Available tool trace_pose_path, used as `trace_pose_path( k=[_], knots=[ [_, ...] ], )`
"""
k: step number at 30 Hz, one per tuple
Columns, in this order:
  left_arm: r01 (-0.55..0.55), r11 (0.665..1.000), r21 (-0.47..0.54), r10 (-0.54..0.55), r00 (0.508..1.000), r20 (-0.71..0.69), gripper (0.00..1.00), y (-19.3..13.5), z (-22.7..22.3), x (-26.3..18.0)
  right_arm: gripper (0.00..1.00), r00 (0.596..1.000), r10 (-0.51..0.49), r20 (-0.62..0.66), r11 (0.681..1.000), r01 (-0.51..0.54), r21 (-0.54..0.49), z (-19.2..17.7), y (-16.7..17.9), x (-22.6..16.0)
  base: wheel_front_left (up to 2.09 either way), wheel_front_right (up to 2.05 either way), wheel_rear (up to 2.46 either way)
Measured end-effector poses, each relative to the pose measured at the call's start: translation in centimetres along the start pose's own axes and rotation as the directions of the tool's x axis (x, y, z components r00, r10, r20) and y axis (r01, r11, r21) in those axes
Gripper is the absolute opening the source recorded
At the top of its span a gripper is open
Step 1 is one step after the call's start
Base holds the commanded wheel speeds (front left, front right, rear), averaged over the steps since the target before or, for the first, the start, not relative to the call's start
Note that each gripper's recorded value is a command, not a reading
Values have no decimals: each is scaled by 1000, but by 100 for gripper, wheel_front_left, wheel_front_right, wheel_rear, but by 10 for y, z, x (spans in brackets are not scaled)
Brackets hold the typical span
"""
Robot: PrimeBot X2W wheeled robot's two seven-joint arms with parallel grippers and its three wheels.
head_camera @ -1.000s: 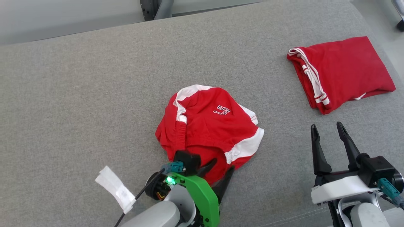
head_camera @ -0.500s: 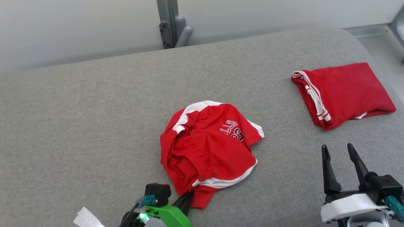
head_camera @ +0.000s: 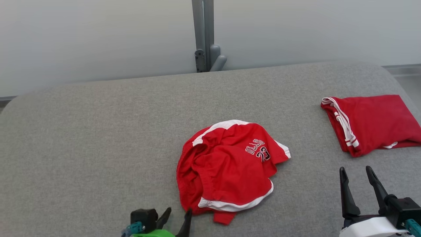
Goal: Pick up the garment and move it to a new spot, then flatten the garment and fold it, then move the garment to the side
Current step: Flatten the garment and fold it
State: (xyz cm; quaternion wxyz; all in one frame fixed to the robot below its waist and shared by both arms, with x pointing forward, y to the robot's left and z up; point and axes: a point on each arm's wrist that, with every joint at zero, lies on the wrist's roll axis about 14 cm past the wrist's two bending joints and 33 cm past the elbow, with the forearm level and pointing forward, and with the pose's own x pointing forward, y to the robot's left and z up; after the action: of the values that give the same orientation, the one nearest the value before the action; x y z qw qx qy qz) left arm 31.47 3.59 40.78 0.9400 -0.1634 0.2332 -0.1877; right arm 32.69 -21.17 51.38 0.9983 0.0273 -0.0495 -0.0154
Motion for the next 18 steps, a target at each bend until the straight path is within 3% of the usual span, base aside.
trace_pose_path(
  k=[7,13,18],
  knots=[
    [-122,992,-25,125,984,124,100,35,19,-26,100,1000,7,19,1000,-7,-4,6,0,-6,0,0,0],
    [-229,973,-25,227,938,261,100,67,38,-61,100,1000,11,25,1000,-11,-9,8,0,-7,0,0,0],
    [-247,969,1,230,904,360,100,72,57,-78,100,1000,21,14,1000,-20,-11,5,3,-8,0,0,0]
  ],
)
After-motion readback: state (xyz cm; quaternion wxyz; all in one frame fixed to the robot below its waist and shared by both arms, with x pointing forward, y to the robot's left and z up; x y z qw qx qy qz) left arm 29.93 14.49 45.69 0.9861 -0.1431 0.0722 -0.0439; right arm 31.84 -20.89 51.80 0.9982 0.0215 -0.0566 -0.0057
